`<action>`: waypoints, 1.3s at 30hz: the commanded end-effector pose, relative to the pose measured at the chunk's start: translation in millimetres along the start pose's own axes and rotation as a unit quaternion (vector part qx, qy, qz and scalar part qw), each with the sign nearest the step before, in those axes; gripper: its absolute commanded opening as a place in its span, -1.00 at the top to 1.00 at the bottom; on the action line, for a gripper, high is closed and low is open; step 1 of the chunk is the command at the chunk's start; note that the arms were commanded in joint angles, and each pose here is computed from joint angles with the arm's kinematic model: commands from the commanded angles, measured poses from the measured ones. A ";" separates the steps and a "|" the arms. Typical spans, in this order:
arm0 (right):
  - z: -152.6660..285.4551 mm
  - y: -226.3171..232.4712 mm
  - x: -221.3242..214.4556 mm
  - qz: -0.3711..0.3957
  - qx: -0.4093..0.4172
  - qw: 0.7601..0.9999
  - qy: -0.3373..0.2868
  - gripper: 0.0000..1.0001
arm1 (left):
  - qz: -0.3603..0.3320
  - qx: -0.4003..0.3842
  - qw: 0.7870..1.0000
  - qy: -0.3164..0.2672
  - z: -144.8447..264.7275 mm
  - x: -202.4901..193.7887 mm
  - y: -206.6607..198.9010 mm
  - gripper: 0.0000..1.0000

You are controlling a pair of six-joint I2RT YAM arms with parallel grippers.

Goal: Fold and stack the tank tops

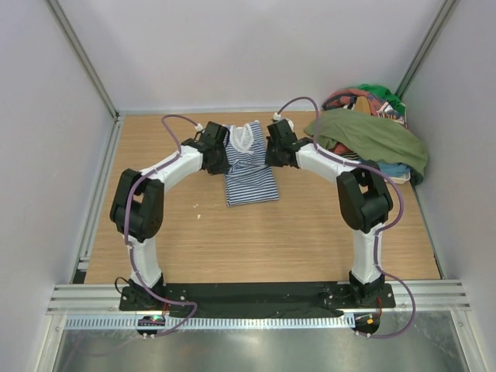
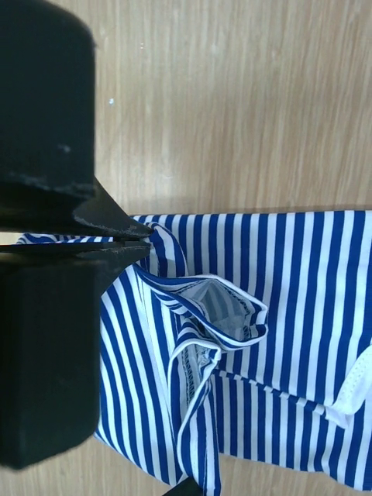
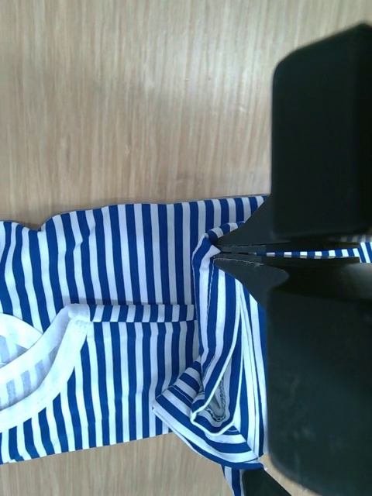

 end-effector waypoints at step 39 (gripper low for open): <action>43.0 -31.7 -39.5 -0.009 0.091 0.995 0.034 -0.21 | 0.013 -0.123 0.992 -0.031 51.2 -52.7 -12.6 -0.31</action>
Point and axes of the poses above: each gripper's point midway between its finger pads, its own z axis back along the fingers, its own y axis along the line the jaws close on, x = y × z, the point moved 9 cm from there along z, back along the fingers, and after that the axes turned 13 degrees about -z, right-handed, at the moved point
